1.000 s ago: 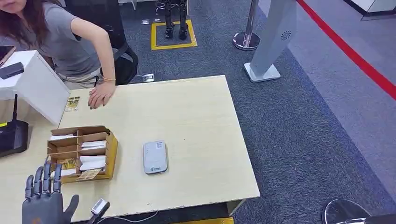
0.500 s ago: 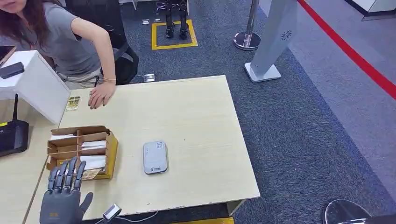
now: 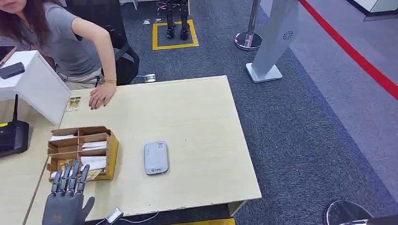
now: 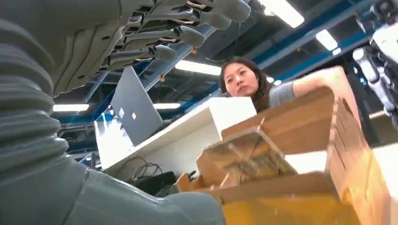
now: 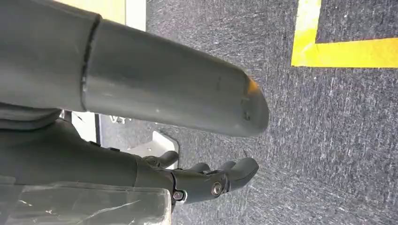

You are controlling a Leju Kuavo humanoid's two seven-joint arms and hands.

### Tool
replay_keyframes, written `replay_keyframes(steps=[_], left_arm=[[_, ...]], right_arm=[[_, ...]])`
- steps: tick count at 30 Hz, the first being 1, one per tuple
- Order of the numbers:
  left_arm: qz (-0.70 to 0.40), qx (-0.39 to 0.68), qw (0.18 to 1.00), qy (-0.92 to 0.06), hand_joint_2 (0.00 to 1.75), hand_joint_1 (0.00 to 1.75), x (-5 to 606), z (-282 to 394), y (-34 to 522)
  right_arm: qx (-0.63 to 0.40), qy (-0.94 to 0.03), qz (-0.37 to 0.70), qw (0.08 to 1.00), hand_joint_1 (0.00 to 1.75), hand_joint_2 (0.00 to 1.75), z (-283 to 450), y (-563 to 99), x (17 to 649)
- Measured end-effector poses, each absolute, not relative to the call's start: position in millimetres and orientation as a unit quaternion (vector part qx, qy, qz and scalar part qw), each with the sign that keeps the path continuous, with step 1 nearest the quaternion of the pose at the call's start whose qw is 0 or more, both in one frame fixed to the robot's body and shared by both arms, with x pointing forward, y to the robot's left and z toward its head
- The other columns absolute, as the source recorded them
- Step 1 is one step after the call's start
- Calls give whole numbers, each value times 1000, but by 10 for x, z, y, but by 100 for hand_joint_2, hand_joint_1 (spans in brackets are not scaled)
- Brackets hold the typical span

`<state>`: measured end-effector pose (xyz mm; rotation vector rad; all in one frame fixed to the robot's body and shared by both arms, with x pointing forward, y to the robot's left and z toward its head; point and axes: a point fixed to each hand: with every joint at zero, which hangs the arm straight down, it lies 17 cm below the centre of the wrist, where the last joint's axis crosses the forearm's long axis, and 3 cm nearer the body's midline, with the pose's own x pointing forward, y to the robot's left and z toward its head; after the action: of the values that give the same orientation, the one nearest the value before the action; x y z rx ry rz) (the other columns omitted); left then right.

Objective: Pass the card to the sensor for recognition and then transmit it.

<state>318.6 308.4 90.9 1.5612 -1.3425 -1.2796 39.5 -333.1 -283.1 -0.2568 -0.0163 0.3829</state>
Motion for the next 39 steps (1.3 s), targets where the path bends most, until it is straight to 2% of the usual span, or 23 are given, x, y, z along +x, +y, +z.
replay_keyframes(steps=[20,39], left_arm=[[-497,604,384,-491,175,0,3102,759,3151],[-494,620,378,-478,175,0,3299,753,3303]], right_arm=[[-128,-6,191,973,0,0,-2831,-3334,387],[-129,-9,208,970,0,0,-2829,-3340,409]])
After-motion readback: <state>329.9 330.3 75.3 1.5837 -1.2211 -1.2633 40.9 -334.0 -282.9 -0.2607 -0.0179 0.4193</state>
